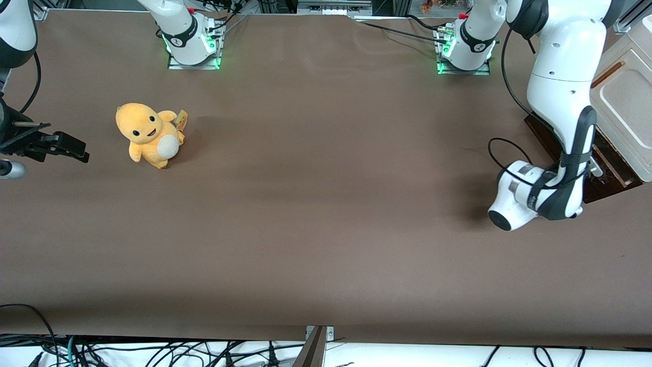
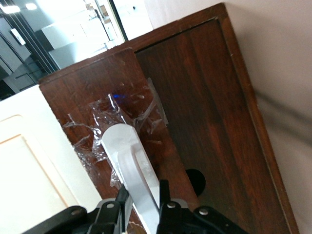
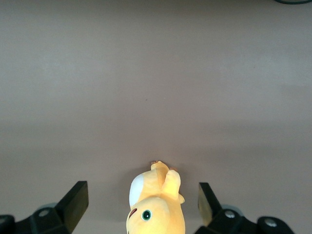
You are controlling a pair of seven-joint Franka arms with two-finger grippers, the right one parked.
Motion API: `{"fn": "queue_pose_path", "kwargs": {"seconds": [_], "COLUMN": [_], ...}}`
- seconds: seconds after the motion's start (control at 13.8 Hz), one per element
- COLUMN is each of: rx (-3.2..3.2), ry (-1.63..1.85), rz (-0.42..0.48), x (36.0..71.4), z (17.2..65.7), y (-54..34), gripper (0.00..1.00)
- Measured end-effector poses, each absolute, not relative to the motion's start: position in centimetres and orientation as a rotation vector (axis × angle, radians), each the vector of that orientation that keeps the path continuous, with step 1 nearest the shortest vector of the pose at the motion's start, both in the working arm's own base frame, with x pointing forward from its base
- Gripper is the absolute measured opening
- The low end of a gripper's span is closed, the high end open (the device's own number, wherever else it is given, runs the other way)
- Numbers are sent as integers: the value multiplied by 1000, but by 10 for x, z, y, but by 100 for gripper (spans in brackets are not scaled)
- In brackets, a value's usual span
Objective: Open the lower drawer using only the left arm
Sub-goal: 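Pull the handle with the left gripper, sliding the drawer out of the cabinet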
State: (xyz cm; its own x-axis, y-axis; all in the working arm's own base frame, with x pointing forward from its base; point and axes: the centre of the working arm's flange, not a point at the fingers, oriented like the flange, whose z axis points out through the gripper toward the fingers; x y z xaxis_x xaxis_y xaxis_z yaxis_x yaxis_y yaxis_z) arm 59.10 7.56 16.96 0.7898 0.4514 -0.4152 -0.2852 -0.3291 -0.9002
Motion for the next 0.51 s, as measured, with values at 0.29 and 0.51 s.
{"fn": "queue_pose_path", "kwargs": {"seconds": [0.29, 0.51], "rx": [-1754, -1772], "ry": [-111, -113], "rz": [735, 722], "x": [594, 600], "z": [167, 169], "y": [58, 46], "gripper": [26, 26]}}
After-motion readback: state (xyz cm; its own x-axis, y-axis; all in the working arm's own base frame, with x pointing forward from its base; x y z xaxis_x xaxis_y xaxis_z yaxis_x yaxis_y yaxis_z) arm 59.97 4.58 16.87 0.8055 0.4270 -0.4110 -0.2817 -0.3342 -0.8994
